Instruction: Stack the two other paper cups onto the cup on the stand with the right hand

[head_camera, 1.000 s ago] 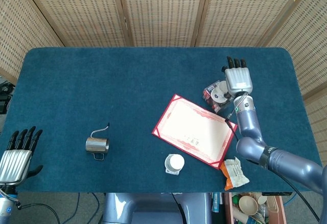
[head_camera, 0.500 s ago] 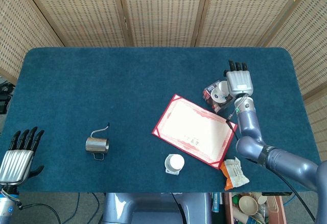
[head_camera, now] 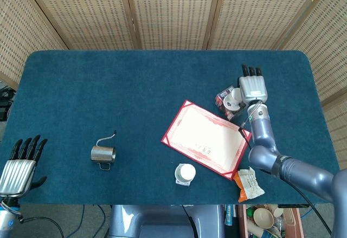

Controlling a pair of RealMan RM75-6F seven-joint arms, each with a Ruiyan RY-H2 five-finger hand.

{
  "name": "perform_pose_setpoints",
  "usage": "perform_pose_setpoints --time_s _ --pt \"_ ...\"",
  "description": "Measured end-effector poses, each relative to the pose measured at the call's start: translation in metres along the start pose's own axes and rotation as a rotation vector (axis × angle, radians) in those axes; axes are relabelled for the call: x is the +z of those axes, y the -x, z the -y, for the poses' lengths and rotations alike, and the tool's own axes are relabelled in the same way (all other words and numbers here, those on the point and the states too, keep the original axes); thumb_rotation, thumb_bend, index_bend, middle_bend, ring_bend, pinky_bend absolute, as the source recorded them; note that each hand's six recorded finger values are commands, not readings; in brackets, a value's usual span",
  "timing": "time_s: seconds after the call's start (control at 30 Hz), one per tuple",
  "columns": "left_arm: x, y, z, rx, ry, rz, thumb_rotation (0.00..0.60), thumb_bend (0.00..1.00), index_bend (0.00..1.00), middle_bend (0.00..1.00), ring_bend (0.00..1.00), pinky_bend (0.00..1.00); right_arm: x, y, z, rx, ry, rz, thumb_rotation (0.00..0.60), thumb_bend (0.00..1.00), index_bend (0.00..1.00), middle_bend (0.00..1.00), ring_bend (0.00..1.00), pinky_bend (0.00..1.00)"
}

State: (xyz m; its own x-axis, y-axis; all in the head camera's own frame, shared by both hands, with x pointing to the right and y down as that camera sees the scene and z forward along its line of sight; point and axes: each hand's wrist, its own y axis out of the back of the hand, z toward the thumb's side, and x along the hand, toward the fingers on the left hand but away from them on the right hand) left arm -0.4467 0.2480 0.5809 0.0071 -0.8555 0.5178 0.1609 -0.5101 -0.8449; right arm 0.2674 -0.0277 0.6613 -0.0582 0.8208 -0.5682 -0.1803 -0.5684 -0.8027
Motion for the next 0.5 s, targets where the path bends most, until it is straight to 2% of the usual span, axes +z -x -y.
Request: perform_pose_setpoints --time_s 0.5 --pt "0.000 0.001 -0.002 0.004 0.020 0.009 0.600 0.18 0.00 0.00 0.00 0.00 0.011 -0.022 -0.021 -0.028 0.016 -0.034 0.600 0.10 0.51 0.02 0.00 0.00"
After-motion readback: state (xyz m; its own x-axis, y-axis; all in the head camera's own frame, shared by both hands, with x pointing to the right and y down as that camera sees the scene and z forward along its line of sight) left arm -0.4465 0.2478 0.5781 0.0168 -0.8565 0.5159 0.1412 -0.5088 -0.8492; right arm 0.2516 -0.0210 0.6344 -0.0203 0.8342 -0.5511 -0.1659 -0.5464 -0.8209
